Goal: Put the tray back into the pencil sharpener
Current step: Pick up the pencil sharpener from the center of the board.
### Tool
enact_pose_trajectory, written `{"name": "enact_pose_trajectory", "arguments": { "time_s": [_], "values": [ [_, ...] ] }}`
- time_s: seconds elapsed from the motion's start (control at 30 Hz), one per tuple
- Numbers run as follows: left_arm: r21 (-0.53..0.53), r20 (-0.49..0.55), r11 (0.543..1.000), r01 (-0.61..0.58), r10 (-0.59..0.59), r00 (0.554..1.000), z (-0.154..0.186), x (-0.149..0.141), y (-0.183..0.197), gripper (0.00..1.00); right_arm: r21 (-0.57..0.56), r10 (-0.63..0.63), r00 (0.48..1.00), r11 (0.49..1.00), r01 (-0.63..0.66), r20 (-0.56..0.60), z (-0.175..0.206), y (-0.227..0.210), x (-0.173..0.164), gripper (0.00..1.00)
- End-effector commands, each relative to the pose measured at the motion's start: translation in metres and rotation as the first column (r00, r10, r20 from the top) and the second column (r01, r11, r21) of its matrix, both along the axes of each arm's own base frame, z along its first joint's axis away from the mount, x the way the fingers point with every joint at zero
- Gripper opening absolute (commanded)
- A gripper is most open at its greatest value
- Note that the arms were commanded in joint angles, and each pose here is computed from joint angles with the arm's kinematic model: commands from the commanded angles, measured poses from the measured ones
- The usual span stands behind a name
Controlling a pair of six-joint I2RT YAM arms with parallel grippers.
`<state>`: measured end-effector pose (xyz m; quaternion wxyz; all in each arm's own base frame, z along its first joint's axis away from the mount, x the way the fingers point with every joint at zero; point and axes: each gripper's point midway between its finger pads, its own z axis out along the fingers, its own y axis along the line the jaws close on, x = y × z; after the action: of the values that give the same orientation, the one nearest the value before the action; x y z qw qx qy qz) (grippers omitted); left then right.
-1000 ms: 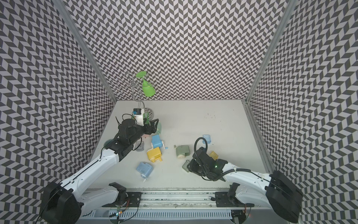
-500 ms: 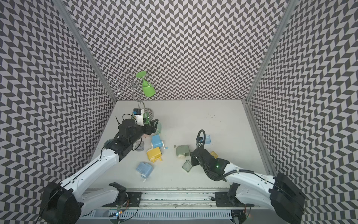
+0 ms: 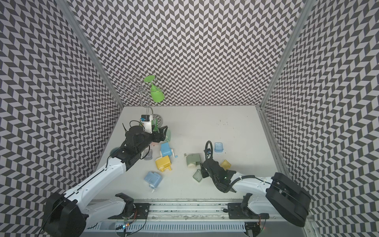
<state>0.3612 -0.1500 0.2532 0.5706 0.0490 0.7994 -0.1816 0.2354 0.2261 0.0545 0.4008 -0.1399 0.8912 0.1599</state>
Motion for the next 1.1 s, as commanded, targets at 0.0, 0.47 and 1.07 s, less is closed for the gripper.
{"name": "enact_pose_trajectory", "arguments": {
  "time_s": [0.0,0.47,1.07],
  "values": [
    [0.008,0.016,1.000,-0.010,0.010,1.000,0.009,0.002,0.002,0.87,0.059,-0.009,0.997,0.998,0.004,0.077,0.015,0.013,0.015,0.39],
    [0.015,0.018,1.000,-0.013,0.013,1.000,0.008,0.002,0.003,0.87,0.076,-0.067,0.991,0.995,0.059,0.119,0.000,0.024,0.041,0.26],
    [0.034,-0.016,0.999,0.012,-0.011,1.000,-0.009,0.004,-0.007,0.88,0.092,-0.015,0.980,0.996,-0.004,0.199,0.007,0.030,0.050,0.00]
  ]
}}
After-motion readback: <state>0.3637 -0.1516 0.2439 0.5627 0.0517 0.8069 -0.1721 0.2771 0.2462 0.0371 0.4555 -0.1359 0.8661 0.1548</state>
